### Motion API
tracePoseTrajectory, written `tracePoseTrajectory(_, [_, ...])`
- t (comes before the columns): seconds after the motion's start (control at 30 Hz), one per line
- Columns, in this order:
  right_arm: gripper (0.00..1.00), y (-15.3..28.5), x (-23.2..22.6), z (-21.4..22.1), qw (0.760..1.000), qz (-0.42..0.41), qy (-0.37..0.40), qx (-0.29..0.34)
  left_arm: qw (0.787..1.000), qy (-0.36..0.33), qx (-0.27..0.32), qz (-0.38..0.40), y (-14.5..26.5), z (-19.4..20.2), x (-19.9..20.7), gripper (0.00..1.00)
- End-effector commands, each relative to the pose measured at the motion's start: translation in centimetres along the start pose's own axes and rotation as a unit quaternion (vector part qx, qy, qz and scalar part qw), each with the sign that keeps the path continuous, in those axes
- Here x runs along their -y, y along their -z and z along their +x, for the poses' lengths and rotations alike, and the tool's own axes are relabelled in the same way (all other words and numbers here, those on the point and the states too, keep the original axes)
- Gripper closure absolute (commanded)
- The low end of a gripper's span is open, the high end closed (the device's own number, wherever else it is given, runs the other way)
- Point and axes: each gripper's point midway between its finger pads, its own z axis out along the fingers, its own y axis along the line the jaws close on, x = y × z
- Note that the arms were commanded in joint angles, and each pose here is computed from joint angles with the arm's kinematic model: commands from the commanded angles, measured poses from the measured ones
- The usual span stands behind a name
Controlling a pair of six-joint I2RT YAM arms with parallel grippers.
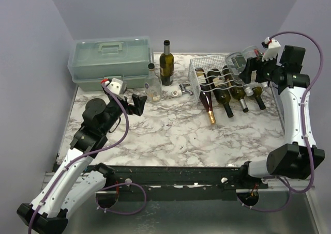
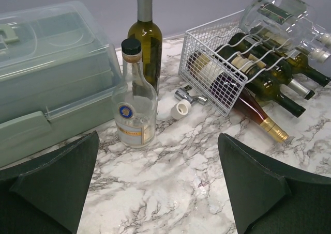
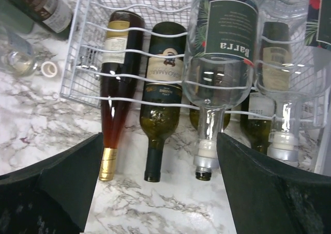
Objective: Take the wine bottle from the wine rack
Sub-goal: Pick up the wine bottle from the wine rack.
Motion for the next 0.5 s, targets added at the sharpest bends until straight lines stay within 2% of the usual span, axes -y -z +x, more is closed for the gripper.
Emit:
tracePoseTrajectory(0.0, [0.07,-0.7,2.6,-0.3,0.999,0.043,0.02,-0.016,1.0,-0.009,0.005,-0.012,-0.2,0.0,-0.6,0.01])
tracePoseTrajectory(0.47, [0.1,-6.0,6.0,6.0,0.992,0.06,-0.007,-0.113,0.999,-0.027,-0.004,-0.039,-0.5,0.7,-1.7,0.01])
